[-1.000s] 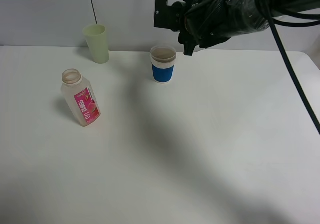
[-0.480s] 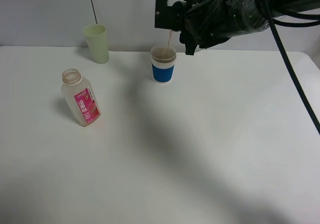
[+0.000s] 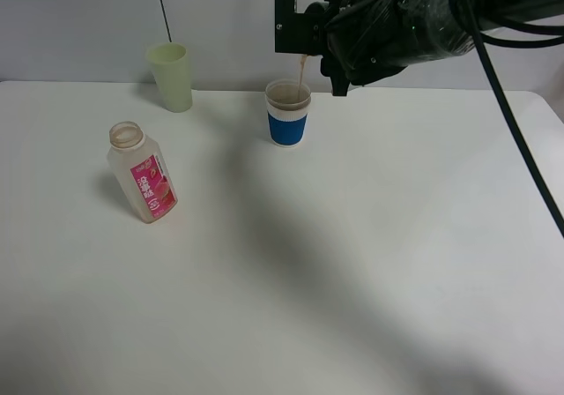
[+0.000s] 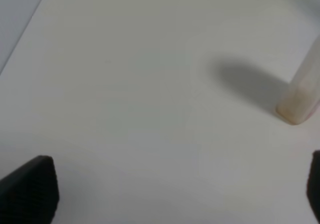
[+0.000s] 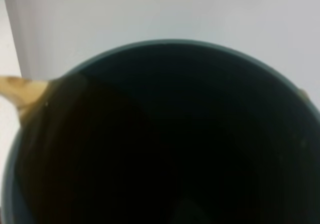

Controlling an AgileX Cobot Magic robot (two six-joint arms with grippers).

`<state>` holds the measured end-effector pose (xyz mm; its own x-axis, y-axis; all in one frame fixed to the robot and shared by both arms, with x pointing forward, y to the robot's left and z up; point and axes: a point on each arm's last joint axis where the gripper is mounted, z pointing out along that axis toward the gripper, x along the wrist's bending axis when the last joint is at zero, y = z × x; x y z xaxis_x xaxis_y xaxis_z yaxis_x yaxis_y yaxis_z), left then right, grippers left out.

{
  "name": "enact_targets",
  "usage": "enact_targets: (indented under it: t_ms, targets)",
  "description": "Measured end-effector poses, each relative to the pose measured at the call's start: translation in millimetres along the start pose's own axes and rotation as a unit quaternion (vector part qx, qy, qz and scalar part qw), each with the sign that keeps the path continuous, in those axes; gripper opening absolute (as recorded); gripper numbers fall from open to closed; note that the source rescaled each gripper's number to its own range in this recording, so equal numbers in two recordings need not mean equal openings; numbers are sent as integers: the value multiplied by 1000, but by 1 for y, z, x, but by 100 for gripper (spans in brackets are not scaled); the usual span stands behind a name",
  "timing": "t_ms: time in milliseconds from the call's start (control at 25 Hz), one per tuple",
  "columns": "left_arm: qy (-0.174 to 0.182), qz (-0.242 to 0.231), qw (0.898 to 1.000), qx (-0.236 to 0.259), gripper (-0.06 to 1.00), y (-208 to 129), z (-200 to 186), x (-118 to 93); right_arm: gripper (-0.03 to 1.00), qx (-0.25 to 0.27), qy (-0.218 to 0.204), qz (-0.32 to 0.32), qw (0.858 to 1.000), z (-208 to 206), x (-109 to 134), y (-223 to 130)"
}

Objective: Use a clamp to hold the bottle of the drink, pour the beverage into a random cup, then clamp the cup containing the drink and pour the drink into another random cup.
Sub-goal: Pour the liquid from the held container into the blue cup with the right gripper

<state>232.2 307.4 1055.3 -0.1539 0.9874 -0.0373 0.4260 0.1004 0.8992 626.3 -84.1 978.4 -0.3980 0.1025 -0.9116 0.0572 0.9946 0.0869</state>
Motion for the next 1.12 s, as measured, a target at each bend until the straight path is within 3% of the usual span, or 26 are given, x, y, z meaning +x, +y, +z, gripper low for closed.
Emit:
enact_targets:
  t_ms: [1120]
  targets:
    - [0, 0, 1000, 0, 100, 0, 0, 0, 0, -2, 1, -65, 998, 0, 0, 0]
